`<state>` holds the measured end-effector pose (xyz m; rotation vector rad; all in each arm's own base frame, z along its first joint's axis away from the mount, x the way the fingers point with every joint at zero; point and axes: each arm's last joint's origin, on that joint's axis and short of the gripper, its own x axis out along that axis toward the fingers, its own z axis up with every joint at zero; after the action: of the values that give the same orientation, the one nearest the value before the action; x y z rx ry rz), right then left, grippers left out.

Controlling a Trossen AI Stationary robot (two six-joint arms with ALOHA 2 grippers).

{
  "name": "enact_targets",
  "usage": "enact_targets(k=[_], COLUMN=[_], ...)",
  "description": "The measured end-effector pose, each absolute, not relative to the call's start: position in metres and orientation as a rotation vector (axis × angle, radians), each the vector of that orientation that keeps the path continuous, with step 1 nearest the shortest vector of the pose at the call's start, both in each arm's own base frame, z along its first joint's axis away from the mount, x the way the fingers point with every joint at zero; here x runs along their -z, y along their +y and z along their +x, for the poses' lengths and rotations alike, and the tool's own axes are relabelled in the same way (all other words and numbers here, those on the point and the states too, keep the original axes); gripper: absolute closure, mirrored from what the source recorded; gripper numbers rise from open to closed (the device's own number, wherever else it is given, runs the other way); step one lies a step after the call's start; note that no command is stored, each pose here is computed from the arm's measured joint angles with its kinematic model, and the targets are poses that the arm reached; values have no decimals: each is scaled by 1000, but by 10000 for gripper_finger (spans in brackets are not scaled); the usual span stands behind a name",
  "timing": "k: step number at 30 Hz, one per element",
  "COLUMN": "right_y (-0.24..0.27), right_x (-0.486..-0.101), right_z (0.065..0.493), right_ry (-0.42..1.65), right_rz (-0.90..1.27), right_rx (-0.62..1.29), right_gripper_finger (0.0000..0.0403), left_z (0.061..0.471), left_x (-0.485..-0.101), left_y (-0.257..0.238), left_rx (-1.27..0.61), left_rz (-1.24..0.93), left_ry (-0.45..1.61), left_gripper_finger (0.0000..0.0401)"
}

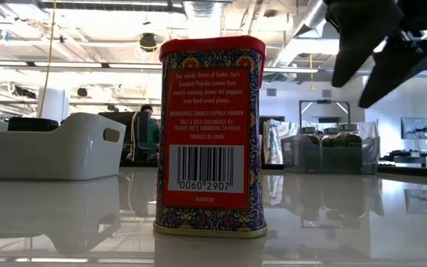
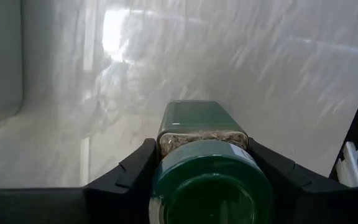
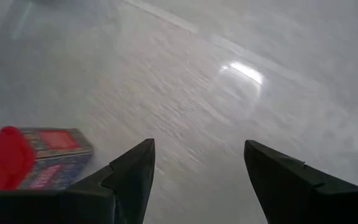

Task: Sort spices by type
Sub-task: Put the green seasoning bottle into the black bin

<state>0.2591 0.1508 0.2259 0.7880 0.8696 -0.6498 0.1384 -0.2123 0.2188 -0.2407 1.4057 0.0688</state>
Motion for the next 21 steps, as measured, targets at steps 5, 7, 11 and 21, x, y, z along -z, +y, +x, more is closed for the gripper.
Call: enact_targets(k=[5, 7, 11, 21], right_y=[156, 154, 145, 133], right_x=[-248, -255, -263, -267], right_z=[254, 248, 234, 171], right_ry=[768, 777, 833, 930], right_rz=[699, 643, 487, 286], right_rx=[491, 468, 445, 366], right_gripper_finger=[129, 129, 129, 129], left_z=[156, 165, 188, 253], left_x=[-229, -233, -242, -281], left_y=[-207, -202, -188, -129], left_rx=[-98, -120, -161, -252], left_rz=[-319, -355, -419, -533], left_ry=[1382, 1369, 1331, 1099], left_gripper_finger=[210, 210, 210, 210])
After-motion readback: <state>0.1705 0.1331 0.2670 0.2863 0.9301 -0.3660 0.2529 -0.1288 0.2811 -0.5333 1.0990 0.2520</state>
